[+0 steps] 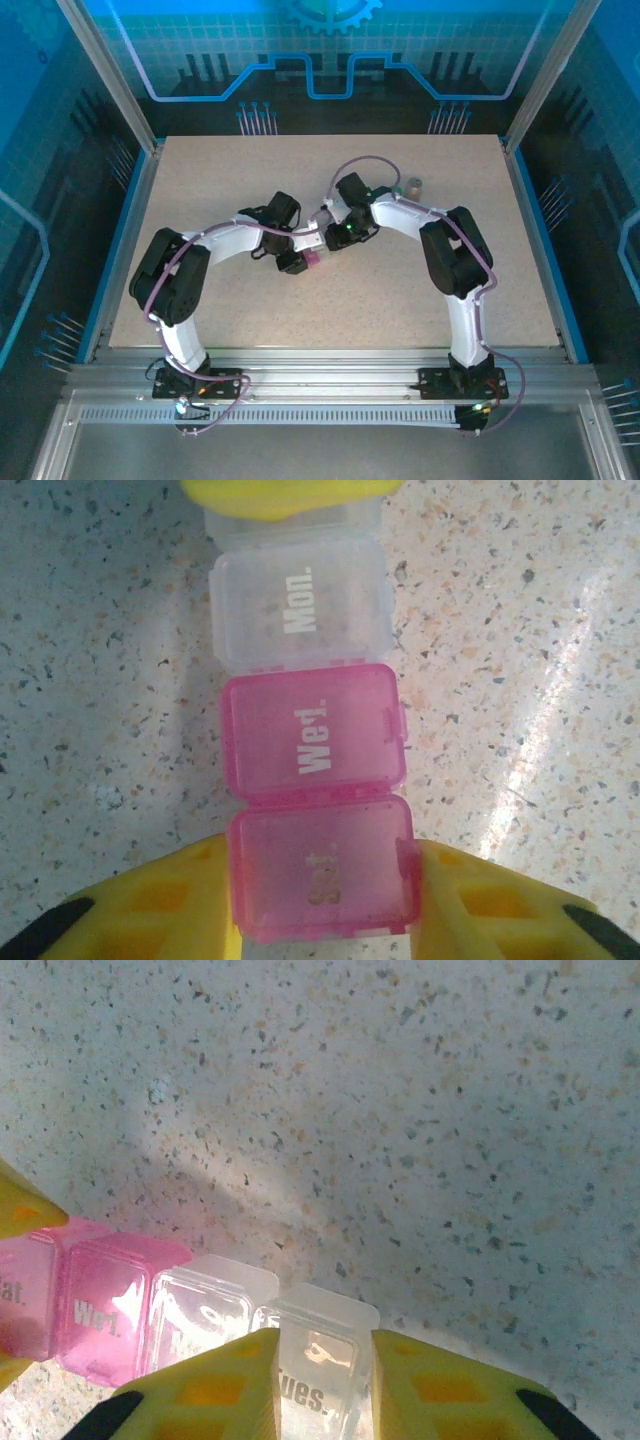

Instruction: Sort the pills into containers

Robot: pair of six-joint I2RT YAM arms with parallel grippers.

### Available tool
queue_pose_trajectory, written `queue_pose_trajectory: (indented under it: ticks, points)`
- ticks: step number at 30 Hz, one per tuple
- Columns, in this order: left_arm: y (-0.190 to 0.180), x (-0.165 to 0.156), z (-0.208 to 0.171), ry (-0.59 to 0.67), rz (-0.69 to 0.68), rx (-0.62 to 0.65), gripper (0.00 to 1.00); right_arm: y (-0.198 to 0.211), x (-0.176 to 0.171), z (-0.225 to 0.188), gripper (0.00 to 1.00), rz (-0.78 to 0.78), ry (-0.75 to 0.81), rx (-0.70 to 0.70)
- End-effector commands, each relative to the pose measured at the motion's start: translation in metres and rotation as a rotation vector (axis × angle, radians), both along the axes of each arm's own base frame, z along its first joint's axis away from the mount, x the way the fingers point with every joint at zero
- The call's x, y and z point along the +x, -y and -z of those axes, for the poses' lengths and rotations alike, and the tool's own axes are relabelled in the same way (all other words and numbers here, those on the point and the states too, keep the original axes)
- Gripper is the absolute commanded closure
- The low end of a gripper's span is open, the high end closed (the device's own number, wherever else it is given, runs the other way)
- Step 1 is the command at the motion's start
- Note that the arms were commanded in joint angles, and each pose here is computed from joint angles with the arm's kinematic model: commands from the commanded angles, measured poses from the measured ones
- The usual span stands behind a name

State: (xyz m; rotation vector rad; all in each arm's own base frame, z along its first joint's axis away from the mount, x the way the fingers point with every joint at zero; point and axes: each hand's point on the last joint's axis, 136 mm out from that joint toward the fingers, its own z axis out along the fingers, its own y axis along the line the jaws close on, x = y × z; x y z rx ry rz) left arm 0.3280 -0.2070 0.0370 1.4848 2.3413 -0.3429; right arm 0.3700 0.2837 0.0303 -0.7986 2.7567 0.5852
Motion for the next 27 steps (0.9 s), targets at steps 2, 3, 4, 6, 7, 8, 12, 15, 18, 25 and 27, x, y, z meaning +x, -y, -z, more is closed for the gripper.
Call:
queue_pose_trajectory:
  ticks: [2, 3, 4, 6, 7, 8, 12, 15, 18, 25, 27]
  points:
    - [0.005, 0.003, -0.017, -0.052, -0.030, -0.086, 0.63, 0.054, -0.032, 0.069, 0.74, -0.001, -0.111, -0.318]
    - [0.004, 0.002, -0.017, -0.069, -0.037, -0.088, 0.62, 0.055, -0.031, 0.069, 0.74, 0.001, -0.105, -0.327]
    - [0.004, 0.002, -0.016, -0.087, -0.048, -0.089, 0.62, 0.056, -0.030, 0.068, 0.75, 0.002, -0.098, -0.335]
    - [0.003, 0.002, -0.015, -0.116, -0.068, -0.092, 0.60, 0.058, -0.030, 0.069, 0.75, 0.002, -0.091, -0.349]
    - [0.002, 0.003, -0.014, -0.128, -0.078, -0.092, 0.60, 0.059, -0.030, 0.069, 0.75, 0.002, -0.089, -0.358]
    - [0.002, 0.003, -0.013, -0.136, -0.084, -0.093, 0.59, 0.060, -0.030, 0.070, 0.75, 0.000, -0.087, -0.366]
    - [-0.001, 0.004, -0.011, -0.147, -0.103, -0.098, 0.58, 0.062, -0.031, 0.073, 0.75, -0.005, -0.085, -0.389]
    - [-0.005, 0.009, -0.013, -0.139, -0.126, -0.104, 0.58, 0.062, -0.031, 0.073, 0.76, -0.006, -0.082, -0.392]
    - [-0.008, 0.016, -0.018, -0.129, -0.150, -0.119, 0.58, 0.062, -0.031, 0.073, 0.76, -0.009, -0.082, -0.394]
    - [-0.016, 0.024, -0.018, -0.117, -0.189, -0.113, 0.52, 0.060, -0.033, 0.074, 0.76, -0.018, -0.086, -0.400]
    - [-0.019, 0.027, -0.018, -0.096, -0.196, -0.107, 0.49, 0.060, -0.032, 0.074, 0.76, -0.018, -0.086, -0.401]
